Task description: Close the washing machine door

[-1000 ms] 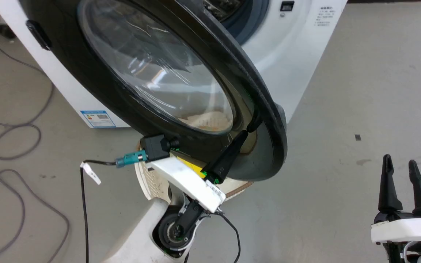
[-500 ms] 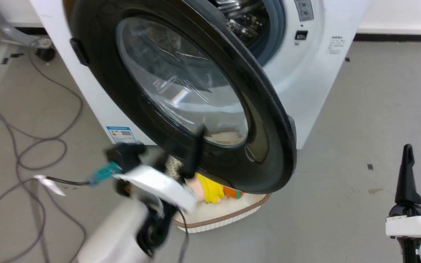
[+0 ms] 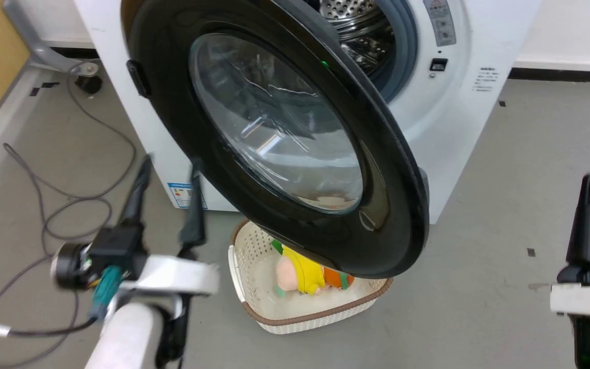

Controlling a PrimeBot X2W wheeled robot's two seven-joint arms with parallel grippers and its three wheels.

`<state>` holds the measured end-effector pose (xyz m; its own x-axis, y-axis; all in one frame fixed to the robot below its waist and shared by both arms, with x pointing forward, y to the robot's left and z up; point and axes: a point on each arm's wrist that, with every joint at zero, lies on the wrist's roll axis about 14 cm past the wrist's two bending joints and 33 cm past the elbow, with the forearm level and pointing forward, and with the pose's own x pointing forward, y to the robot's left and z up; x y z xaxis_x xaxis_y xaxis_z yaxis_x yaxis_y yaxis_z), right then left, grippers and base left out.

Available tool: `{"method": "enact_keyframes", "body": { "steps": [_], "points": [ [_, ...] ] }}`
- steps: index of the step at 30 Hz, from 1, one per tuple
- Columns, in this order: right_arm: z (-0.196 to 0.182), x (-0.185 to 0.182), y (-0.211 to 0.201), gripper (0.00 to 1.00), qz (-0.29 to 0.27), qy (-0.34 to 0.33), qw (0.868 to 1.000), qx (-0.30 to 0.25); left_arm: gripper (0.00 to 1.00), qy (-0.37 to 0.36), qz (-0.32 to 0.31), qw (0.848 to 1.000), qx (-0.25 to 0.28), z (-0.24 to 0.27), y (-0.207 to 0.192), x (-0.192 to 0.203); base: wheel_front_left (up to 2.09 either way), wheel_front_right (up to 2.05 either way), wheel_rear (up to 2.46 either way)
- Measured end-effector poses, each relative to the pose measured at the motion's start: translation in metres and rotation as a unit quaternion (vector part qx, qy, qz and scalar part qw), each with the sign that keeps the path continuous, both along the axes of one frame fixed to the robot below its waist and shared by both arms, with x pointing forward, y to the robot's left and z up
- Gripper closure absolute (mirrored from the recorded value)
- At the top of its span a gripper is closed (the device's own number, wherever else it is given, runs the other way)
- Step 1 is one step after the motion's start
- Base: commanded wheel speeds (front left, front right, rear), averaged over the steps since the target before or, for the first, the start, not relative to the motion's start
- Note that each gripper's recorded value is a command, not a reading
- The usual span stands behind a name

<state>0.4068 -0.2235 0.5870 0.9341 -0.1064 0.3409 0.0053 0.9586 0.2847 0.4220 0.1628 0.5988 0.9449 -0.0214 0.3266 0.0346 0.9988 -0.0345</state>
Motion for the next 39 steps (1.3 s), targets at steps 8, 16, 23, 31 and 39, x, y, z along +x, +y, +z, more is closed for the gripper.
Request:
{"method": "enact_keyframes", "body": {
  "steps": [8,16,23,31,39],
  "points": [
    [0.052,0.01,0.033,0.84,0.044,-0.079,0.996,-0.012,0.0,0.036,0.073,0.996,0.02,-0.028,0.045,-0.023,0.0,0.0,0.0],
    [0.103,0.004,0.095,1.0,0.136,-0.162,0.977,-0.015,0.0,0.05,0.09,0.995,0.01,-0.039,0.055,-0.031,0.0,0.0,0.0],
    [0.112,-0.012,0.153,1.0,0.229,-0.182,0.956,-0.032,0.0,0.05,0.09,0.995,0.007,-0.04,0.053,-0.03,0.0,0.0,0.0],
    [0.076,-0.034,0.206,1.0,0.329,-0.143,0.927,-0.106,0.0,0.049,0.088,0.995,0.012,-0.04,0.051,-0.027,0.0,0.0,0.0],
    [0.005,-0.046,0.228,1.0,0.39,-0.057,0.901,-0.184,0.0,0.057,0.085,0.995,0.014,-0.046,0.048,-0.023,0.0,0.0,0.0]
  ]
}}
